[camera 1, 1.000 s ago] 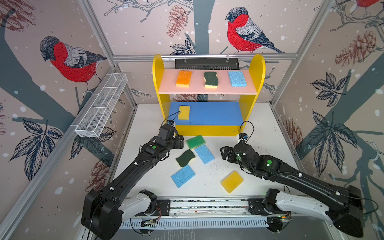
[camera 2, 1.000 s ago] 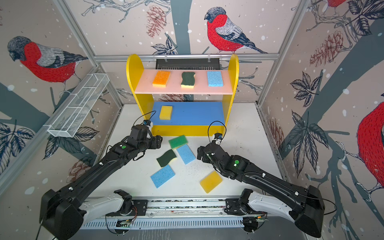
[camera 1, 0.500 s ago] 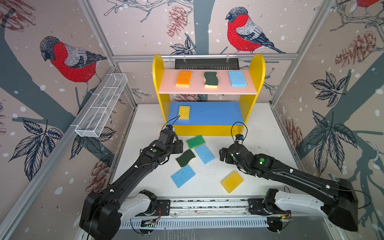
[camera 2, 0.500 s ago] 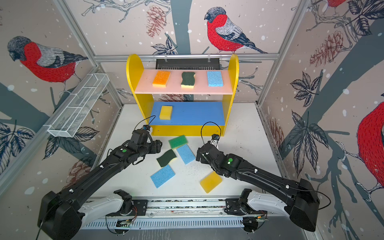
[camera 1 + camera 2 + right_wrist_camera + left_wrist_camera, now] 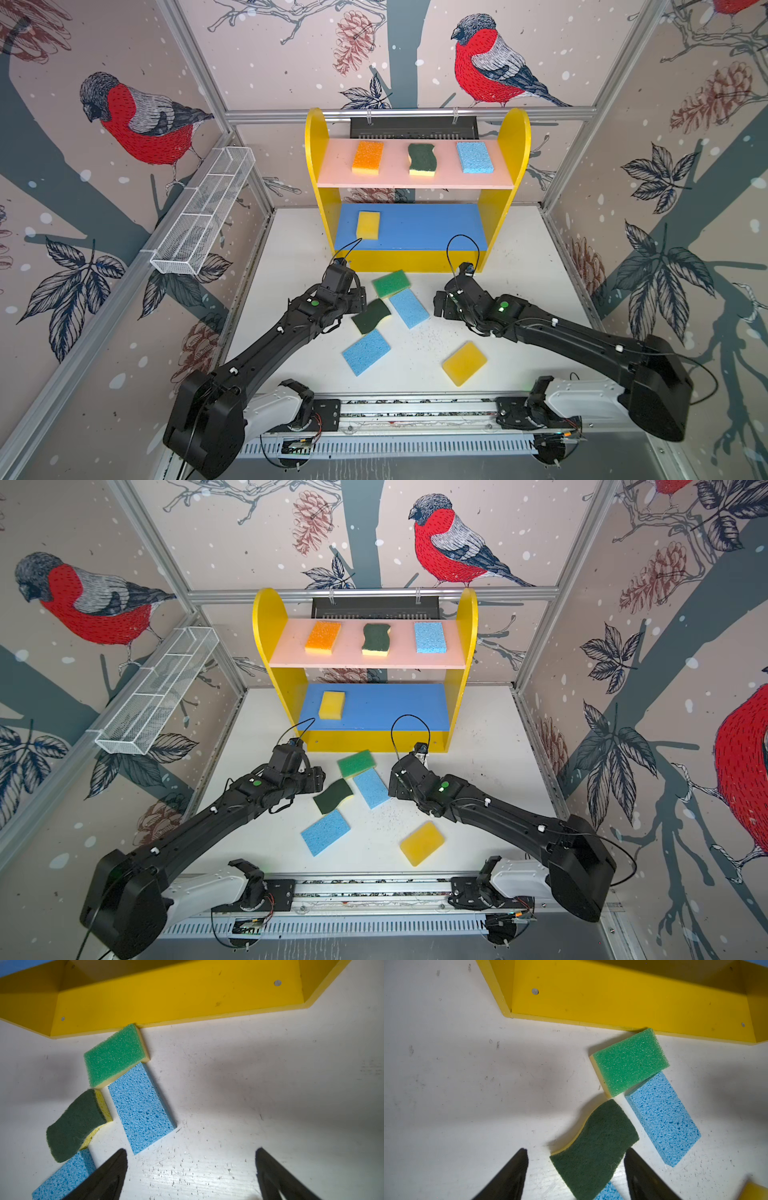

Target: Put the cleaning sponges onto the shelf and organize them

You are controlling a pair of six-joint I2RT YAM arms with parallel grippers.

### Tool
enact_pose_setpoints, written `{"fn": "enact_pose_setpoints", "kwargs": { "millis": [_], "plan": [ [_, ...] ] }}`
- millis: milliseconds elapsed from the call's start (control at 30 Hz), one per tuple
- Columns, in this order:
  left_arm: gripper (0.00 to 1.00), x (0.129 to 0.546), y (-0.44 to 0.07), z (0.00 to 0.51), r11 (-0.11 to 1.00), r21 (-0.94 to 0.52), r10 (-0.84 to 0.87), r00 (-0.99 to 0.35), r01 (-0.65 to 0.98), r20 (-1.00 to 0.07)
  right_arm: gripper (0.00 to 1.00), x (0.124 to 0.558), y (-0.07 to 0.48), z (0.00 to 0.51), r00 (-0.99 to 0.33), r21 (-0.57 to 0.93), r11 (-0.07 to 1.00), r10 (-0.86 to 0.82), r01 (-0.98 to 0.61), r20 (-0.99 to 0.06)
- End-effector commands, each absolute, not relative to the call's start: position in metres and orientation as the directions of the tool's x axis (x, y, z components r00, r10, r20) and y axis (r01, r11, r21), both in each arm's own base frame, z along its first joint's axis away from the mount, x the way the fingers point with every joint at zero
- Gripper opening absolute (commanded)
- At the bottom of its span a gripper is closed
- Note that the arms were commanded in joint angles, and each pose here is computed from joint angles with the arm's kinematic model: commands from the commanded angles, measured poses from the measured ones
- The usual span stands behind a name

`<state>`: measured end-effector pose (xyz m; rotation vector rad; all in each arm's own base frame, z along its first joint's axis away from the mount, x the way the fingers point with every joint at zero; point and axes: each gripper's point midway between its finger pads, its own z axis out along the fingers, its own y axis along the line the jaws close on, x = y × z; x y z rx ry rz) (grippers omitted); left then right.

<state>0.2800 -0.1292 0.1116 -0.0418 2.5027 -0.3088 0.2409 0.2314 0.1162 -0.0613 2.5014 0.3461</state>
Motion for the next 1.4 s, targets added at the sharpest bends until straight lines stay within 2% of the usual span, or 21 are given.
{"fn": "enact_pose_setpoints", "kwargs": {
  "millis": [0, 233, 600, 1067, 1367],
  "plan": [
    [0.74, 0.278, -0.129, 0.111, 0.969, -0.245, -0.119, -0.809, 0.031, -0.575, 0.95, 0.241, 0.245, 0.114, -0.821, 0.248, 0.954, 0.002, -0.170, -0.571],
    [0.74, 0.262, -0.125, 0.098, 0.968, -0.251, -0.129, -0.832, 0.013, -0.540, 0.95, 0.243, 0.260, 0.104, -0.820, 0.232, 0.948, -0.050, -0.219, -0.571],
    [0.75, 0.260, -0.122, 0.100, 0.969, -0.246, -0.138, -0.827, 0.001, -0.546, 0.97, 0.234, 0.293, 0.077, -0.797, 0.132, 0.919, -0.243, -0.372, -0.553],
    [0.75, 0.261, -0.118, 0.090, 0.974, -0.224, -0.135, -0.831, -0.012, -0.539, 0.98, 0.230, 0.312, 0.079, -0.775, 0.122, 0.897, -0.290, -0.424, -0.561],
    [0.75, 0.257, -0.097, 0.089, 0.972, -0.182, -0.225, -0.817, -0.150, -0.531, 0.97, 0.227, 0.353, 0.084, -0.759, 0.162, 0.858, -0.325, -0.488, -0.564]
  ]
}}
